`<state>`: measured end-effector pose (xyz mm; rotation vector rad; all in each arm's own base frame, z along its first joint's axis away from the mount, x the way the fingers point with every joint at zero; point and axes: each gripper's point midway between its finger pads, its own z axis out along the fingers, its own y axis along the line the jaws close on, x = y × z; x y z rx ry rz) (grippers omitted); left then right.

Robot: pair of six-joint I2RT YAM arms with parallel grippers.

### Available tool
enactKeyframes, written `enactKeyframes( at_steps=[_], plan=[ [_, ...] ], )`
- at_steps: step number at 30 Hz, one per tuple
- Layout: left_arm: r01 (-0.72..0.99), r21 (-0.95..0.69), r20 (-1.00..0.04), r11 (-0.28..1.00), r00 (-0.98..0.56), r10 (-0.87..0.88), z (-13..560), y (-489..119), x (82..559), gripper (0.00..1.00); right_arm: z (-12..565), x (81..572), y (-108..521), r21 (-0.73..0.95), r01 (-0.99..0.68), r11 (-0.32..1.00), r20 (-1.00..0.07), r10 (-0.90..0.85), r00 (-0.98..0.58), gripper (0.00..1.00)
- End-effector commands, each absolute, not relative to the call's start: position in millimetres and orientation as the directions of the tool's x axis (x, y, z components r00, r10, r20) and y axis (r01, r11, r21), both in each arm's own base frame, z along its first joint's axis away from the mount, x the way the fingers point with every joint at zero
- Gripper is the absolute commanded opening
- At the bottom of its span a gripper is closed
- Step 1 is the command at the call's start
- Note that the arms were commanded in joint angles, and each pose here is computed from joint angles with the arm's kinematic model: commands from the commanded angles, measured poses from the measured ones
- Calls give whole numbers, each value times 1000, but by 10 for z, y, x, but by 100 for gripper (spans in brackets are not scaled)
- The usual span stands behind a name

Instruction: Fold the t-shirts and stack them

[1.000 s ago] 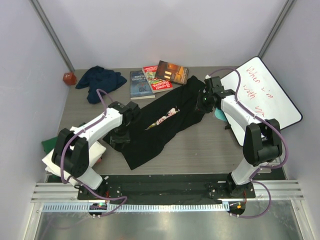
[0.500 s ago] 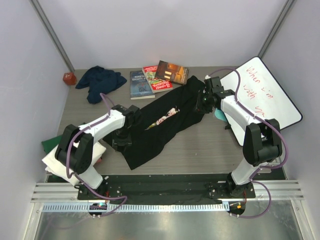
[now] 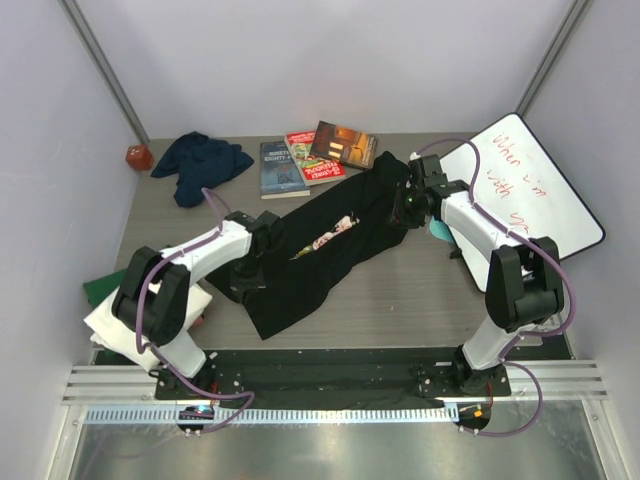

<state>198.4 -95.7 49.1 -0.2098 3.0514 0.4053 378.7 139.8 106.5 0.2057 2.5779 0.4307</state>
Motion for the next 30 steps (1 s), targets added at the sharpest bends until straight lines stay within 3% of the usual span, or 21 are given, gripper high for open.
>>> enactKeyframes(
  at_steps=[1, 6, 12, 14, 16, 17, 21, 30],
  plan=[
    [-142, 236, -89, 961, -988, -124, 468, -1004, 2043, 3, 1080, 3844, 1430, 347, 53, 936, -484, 227, -845, 30],
    [-141, 242, -116, 960, -987, -116, 531, -991, 2104, 0, 1064, 3847, 1430, 346, 54, 937, -481, 227, -847, 29],
    [-160, 267, -187, 950, -976, -112, 685, -913, 2214, 0, 996, 3834, 1412, 340, 61, 939, -475, 227, -850, 13],
    [-165, 237, -182, 957, -976, -123, 721, -941, 2222, 0, 999, 3821, 1420, 342, 57, 938, -475, 224, -851, 16],
    [-163, 246, -164, 955, -979, -125, 746, -922, 2185, 13, 1011, 3820, 1414, 340, 56, 939, -479, 224, -849, 25],
    [-163, 251, -164, 954, -979, -124, 760, -908, 2177, 29, 1029, 3822, 1408, 338, 53, 940, -486, 222, -845, 30],
    [-189, 269, -185, 944, -972, -142, 794, -819, 2135, 49, 988, 3840, 1419, 336, 43, 941, -491, 214, -845, 37],
    [-247, 112, -207, 962, -953, -221, 667, -920, 2148, 52, 561, 3881, 1462, 329, 64, 942, -417, 206, -885, 36]
  ],
)
